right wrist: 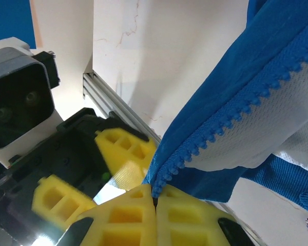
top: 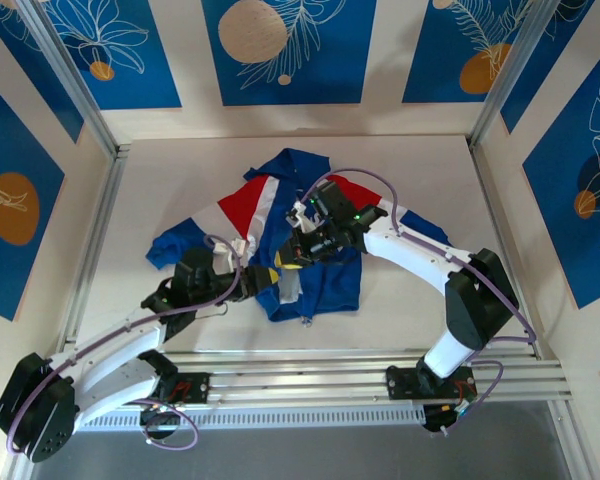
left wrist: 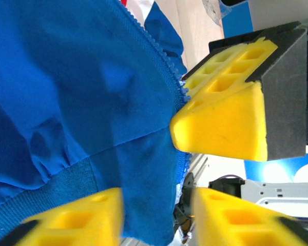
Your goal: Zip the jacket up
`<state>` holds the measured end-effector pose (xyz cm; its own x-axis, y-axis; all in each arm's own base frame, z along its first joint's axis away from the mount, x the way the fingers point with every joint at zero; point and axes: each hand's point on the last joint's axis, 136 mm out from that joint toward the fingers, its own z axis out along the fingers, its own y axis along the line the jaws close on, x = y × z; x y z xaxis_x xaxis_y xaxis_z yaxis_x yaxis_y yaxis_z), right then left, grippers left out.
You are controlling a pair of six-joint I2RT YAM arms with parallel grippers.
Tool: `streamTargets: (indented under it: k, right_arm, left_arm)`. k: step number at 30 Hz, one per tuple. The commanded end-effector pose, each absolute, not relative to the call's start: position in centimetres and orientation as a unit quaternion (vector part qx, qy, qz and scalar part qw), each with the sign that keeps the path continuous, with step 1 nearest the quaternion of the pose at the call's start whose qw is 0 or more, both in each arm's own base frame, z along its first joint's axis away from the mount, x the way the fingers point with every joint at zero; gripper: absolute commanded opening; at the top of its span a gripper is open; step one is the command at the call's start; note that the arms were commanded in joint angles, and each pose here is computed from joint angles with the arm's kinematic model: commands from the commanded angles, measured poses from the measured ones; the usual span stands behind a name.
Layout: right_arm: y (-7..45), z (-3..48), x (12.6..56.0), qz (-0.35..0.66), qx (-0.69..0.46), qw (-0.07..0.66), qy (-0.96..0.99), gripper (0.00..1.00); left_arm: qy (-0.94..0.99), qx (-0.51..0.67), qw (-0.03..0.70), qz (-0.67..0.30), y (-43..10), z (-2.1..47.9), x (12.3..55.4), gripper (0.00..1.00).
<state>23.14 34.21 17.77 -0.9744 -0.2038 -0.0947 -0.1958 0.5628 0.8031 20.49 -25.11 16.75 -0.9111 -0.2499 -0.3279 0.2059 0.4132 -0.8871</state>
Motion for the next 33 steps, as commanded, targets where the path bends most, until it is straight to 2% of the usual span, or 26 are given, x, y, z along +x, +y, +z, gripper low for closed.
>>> streamTargets:
  k: [1, 4, 9, 16, 20, 23, 24, 29, 30, 33]
  right_arm:
    - [34.2, 18.3, 22.5, -0.471, 0.114, 0.019, -0.875, 0.0]
    - [34.3, 18.1, 22.4, -0.47, 0.113, 0.022, -0.875, 0.0]
    - [34.5, 17.7, 22.4, -0.468, 0.112, 0.026, -0.876, 0.0]
    - [34.5, 17.6, 22.5, -0.467, 0.111, 0.026, -0.877, 0.0]
    - [34.5, 17.5, 22.5, -0.467, 0.111, 0.028, -0.877, 0.0]
    - [34.4, 17.3, 22.5, -0.465, 0.11, 0.029, -0.878, 0.0]
    - [34.3, 17.3, 22.5, -0.462, 0.109, 0.028, -0.88, 0.05]
    - [32.9, 17.4, 22.7, -0.436, 0.101, 0.013, -0.894, 0.31]
    - [32.3, 17.3, 22.7, -0.429, 0.096, 0.009, -0.898, 0.35]
    - [30.5, 16.7, 22.7, -0.41, 0.076, 0.006, -0.909, 0.36]
  left_arm:
    - [0.8, -0.008, 0.217, -0.559, -25.2, 17.6, 20.5, 0.26]
    - [0.796, -0.009, 0.221, -0.563, -25.3, 17.8, 20.5, 0.2]
    - [0.797, -0.01, 0.222, -0.562, -25.3, 17.8, 20.6, 0.2]
    - [0.798, -0.012, 0.219, -0.562, -25.3, 17.7, 20.7, 0.27]
    - [0.797, -0.01, 0.218, -0.564, -25.3, 17.8, 20.6, 0.19]
    - [0.799, -0.012, 0.219, -0.56, -25.2, 17.6, 20.6, 0.05]
    - [0.801, -0.015, 0.219, -0.557, -25.2, 17.5, 20.6, 0.0]
    - [0.813, -0.022, 0.228, -0.536, -24.4, 16.6, 20.7, 0.0]
    - [0.817, -0.023, 0.228, -0.53, -24.3, 16.4, 20.7, 0.0]
    - [0.832, -0.036, 0.228, -0.504, -23.5, 15.2, 20.7, 0.0]
